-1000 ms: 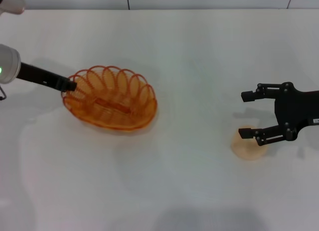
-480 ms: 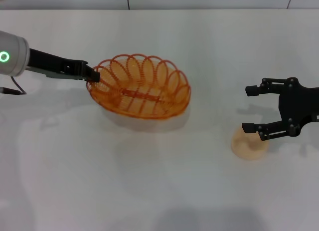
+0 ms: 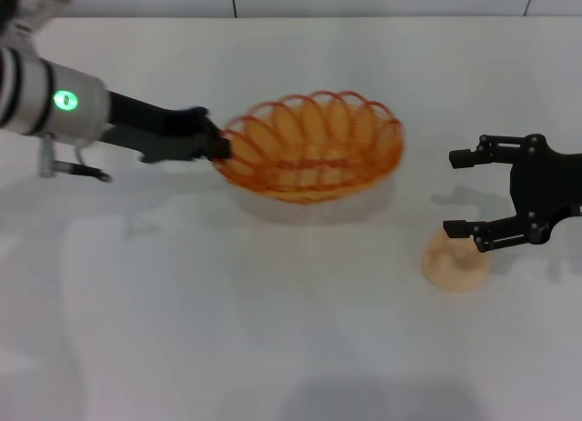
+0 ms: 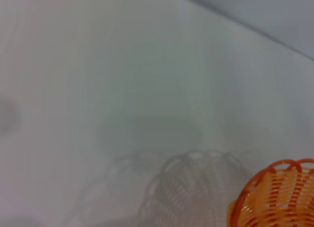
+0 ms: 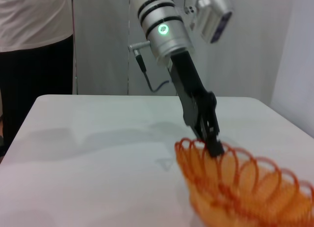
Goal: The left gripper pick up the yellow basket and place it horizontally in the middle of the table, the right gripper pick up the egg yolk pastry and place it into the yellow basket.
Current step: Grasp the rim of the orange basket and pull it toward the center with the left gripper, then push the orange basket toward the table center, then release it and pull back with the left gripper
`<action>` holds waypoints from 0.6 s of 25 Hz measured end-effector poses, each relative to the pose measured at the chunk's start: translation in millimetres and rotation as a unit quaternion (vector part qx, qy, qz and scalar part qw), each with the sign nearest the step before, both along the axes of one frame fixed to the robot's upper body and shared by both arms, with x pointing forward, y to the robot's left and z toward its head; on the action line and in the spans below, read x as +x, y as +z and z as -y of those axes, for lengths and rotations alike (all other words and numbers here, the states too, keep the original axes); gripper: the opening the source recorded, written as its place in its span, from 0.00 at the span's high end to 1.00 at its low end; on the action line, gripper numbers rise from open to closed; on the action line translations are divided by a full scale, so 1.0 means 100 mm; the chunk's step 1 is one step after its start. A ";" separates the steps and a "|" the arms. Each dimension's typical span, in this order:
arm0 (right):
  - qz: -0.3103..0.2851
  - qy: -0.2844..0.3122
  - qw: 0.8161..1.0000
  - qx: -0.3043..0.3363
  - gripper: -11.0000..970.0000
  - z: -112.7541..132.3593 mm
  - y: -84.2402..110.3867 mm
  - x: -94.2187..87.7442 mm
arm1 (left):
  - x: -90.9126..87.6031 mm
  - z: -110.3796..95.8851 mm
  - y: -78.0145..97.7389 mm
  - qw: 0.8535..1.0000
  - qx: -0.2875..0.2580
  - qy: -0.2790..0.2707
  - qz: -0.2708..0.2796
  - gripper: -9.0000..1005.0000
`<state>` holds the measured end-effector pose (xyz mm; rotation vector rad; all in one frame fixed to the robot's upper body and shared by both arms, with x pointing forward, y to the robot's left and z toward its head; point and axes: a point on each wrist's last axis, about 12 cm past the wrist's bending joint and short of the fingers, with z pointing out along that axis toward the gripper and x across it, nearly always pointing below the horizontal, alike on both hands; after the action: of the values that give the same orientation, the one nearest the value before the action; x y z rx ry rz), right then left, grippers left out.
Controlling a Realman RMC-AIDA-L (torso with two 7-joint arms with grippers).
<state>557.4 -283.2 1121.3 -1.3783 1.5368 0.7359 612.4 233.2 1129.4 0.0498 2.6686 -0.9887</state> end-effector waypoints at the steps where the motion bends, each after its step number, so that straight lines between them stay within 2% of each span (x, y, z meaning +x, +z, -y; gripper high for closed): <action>1: 0.001 0.001 1.000 -0.001 0.10 0.00 0.00 0.00 | 0.01 0.05 -0.02 1.000 -0.001 -0.004 -0.009 0.92; 6: 0.006 0.006 1.000 -0.004 0.10 -0.01 -0.01 -0.01 | 0.05 0.21 -0.11 0.999 0.022 -0.006 -0.037 0.92; 15: 0.007 0.001 1.000 -0.004 0.10 0.04 -0.04 -0.06 | 0.10 0.20 -0.12 0.999 0.021 0.020 -0.028 0.91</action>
<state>551.0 -287.7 1117.7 -1.3874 1.5298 0.7216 622.8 212.9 1117.8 -0.0228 2.7295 -0.9334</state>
